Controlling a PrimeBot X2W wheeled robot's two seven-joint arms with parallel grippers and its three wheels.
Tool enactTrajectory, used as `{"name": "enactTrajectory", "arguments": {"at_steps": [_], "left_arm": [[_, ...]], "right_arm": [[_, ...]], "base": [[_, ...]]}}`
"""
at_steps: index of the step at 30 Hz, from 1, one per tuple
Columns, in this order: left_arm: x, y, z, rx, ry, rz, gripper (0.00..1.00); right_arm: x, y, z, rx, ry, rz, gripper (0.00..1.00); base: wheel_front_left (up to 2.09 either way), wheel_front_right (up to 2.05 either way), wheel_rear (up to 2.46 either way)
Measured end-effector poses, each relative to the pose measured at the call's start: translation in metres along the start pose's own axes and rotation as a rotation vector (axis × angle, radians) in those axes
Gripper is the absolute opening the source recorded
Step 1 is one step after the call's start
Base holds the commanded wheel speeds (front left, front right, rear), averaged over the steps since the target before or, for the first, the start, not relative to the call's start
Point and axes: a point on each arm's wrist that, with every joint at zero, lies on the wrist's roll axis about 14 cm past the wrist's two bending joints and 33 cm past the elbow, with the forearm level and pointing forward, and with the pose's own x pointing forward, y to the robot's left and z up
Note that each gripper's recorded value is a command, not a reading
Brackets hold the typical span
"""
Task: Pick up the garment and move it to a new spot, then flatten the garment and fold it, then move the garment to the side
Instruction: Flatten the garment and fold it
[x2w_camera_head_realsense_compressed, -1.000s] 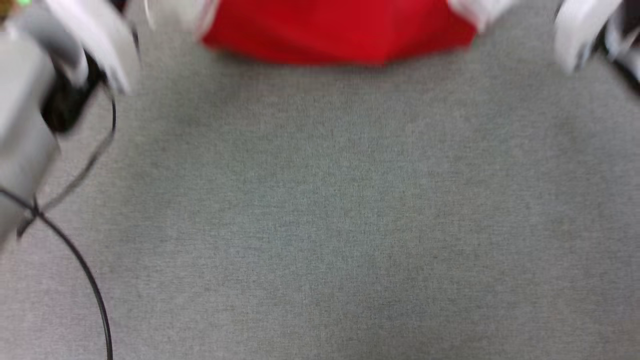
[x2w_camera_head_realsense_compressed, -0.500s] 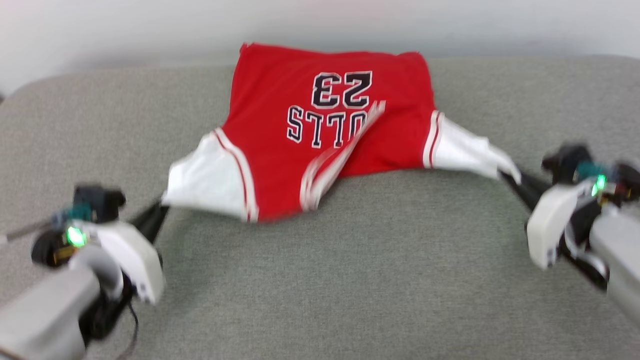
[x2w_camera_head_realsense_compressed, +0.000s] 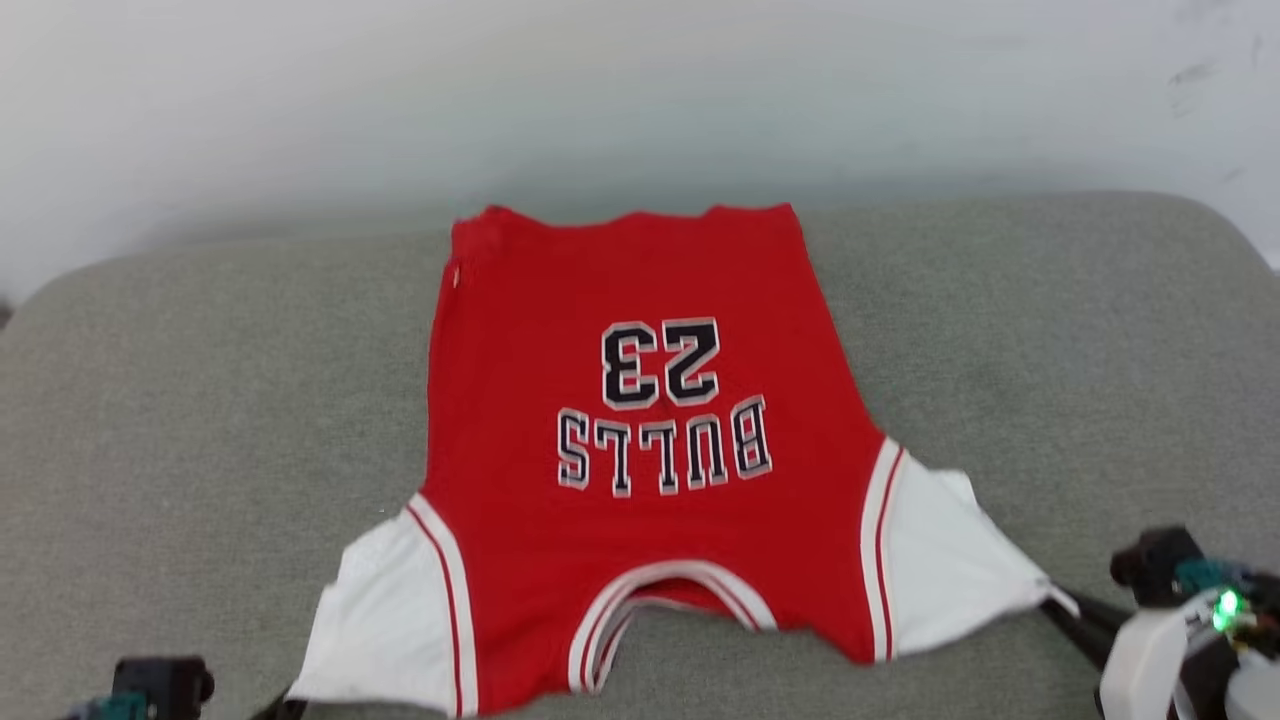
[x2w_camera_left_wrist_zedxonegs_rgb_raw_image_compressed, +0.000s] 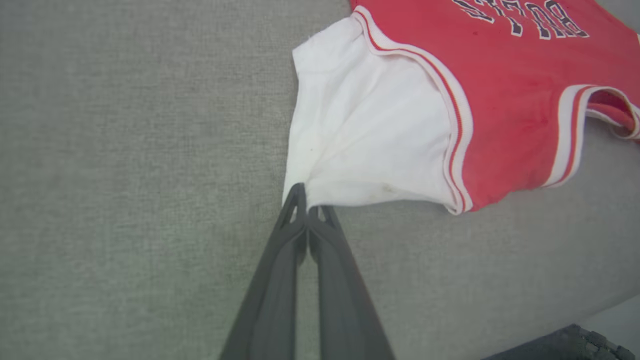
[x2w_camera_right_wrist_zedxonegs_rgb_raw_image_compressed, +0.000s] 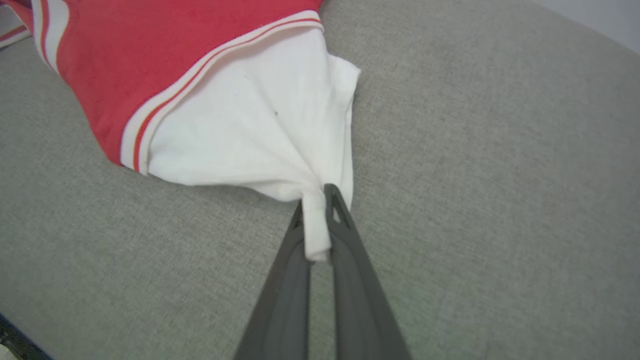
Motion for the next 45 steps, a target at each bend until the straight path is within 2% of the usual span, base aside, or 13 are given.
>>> {"name": "enactTrajectory", "arguments": {"at_steps": [10,14,16,17,18,19,20,23,26,32,37,41,45], "left_arm": [[-0.046,0.003,-0.049,-0.074,0.069,0.071,0.00],[-0.054,0.000,-0.054,-0.081,0.070,0.072,0.00],[-0.054,-0.003,-0.053,-0.077,0.064,0.063,0.00],[-0.053,-0.005,-0.049,-0.077,0.052,0.057,0.00],[-0.051,-0.008,-0.046,-0.080,0.040,0.051,0.00],[-0.051,-0.009,-0.044,-0.072,0.035,0.045,0.00],[-0.050,-0.010,-0.042,-0.062,0.028,0.039,0.00],[-0.045,-0.015,-0.029,-0.054,-0.008,0.021,0.00],[-0.041,-0.017,-0.018,-0.041,-0.034,0.014,0.00],[-0.029,-0.025,0.002,-0.029,-0.088,-0.007,0.00],[-0.013,-0.030,0.017,-0.021,-0.122,-0.026,0.00],[0.000,-0.028,0.024,-0.007,-0.133,-0.025,0.00],[0.014,-0.025,0.025,-0.002,-0.130,-0.024,0.00]], "right_arm": [[-0.056,0.033,-0.062,0.127,0.158,0.059,0.00],[-0.069,0.049,-0.083,0.166,0.261,0.099,0.00],[-0.069,0.048,-0.081,0.166,0.266,0.100,0.00],[-0.068,0.046,-0.076,0.165,0.257,0.097,0.18],[-0.067,0.044,-0.073,0.165,0.257,0.094,0.47],[-0.065,0.044,-0.070,0.162,0.253,0.095,0.59],[-0.064,0.043,-0.066,0.154,0.246,0.094,1.00],[-0.059,0.035,-0.048,0.126,0.227,0.087,1.00],[-0.050,0.013,-0.012,0.098,0.151,0.051,1.00],[-0.037,-0.042,0.098,-0.007,-0.082,-0.051,1.00],[-0.015,-0.061,0.181,-0.056,-0.221,-0.074,1.00],[0.016,-0.074,0.222,-0.033,-0.221,-0.077,1.00],[0.057,-0.088,0.234,-0.007,-0.103,-0.081,1.00]], "base": [[0.00,0.00,0.00],[0.00,0.00,0.00],[0.00,0.00,0.00],[0.00,0.00,0.00],[0.00,0.00,0.00],[0.00,0.00,0.00],[0.00,0.00,0.00],[0.00,0.00,0.00],[0.00,0.00,0.00],[0.00,0.00,0.00],[0.00,0.00,0.00],[0.00,0.00,0.00],[0.00,0.00,0.00]]}}
